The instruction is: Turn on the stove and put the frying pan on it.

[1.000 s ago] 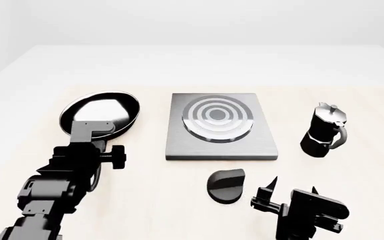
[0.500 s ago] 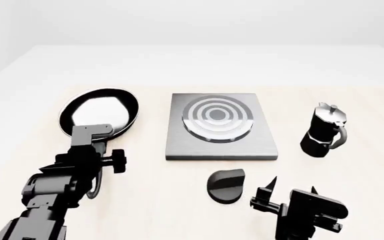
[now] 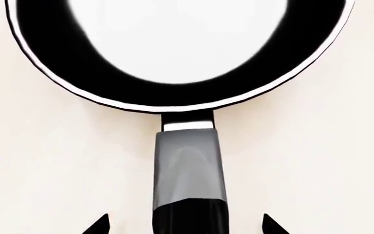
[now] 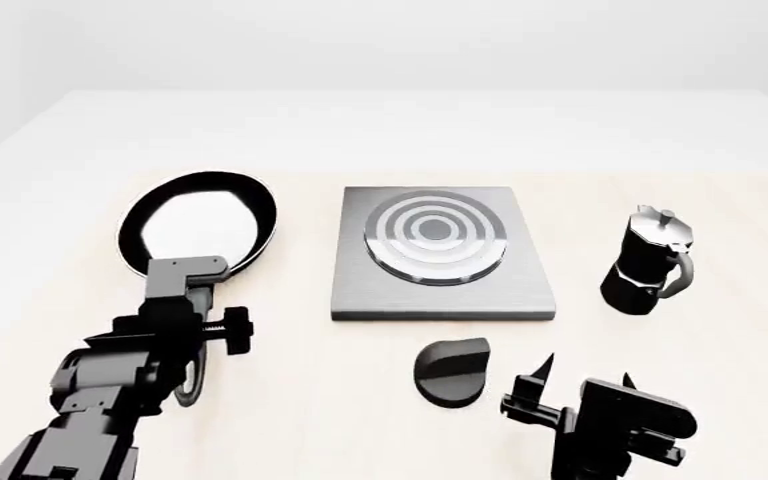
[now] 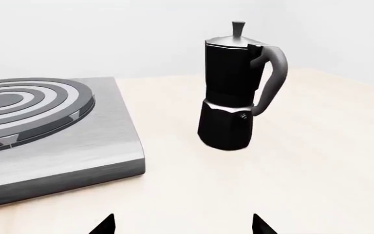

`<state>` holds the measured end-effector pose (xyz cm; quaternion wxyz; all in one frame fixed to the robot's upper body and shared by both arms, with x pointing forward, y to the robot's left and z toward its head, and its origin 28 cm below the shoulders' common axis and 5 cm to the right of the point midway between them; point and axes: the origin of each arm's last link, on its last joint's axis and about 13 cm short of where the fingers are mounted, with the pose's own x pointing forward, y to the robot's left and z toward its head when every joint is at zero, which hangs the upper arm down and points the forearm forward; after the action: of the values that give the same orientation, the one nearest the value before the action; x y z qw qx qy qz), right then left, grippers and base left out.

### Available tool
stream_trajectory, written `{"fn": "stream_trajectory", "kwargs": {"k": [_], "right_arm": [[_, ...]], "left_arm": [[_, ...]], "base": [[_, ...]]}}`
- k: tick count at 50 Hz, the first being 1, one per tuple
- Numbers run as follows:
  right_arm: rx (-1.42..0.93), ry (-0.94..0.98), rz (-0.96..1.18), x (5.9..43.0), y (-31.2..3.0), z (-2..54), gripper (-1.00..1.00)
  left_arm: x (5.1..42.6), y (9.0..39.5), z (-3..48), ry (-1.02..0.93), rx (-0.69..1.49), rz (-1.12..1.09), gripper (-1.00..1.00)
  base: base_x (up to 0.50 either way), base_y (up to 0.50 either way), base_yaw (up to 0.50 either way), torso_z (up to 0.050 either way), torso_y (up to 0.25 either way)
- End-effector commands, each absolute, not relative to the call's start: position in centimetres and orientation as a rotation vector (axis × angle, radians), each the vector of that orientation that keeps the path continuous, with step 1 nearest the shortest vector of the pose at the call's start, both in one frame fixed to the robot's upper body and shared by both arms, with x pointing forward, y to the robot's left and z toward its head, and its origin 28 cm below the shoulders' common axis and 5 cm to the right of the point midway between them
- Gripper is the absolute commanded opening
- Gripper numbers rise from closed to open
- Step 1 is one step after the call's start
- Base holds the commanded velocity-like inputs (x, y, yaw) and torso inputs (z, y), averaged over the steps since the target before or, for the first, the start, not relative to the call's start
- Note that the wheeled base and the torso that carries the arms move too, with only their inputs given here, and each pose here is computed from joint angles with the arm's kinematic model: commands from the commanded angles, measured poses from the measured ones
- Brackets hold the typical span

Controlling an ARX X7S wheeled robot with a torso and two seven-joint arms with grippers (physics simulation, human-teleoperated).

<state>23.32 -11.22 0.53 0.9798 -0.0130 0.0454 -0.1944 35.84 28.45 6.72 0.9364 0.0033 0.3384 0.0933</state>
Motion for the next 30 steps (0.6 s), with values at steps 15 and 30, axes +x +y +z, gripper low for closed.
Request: {"fn": "stream_trajectory", "kwargs": {"k": [15,30], "right_arm": [[-0.026,0.091,-0.391,23.4,-11.1,0.7,1.0],[-0.029,0.095,-0.386,23.3,-11.1,0.6,1.0]], "left_arm": [[35.3,28.6,5.4,0.74,0.018,0.199,-1.0],[35.0,27.4,10.5,0.561,0.065,0.116,-1.0]], "base": [[0.0,0.0,0.0,0.0,0.0],[0.0,0.0,0.0,0.0,0.0]]}}
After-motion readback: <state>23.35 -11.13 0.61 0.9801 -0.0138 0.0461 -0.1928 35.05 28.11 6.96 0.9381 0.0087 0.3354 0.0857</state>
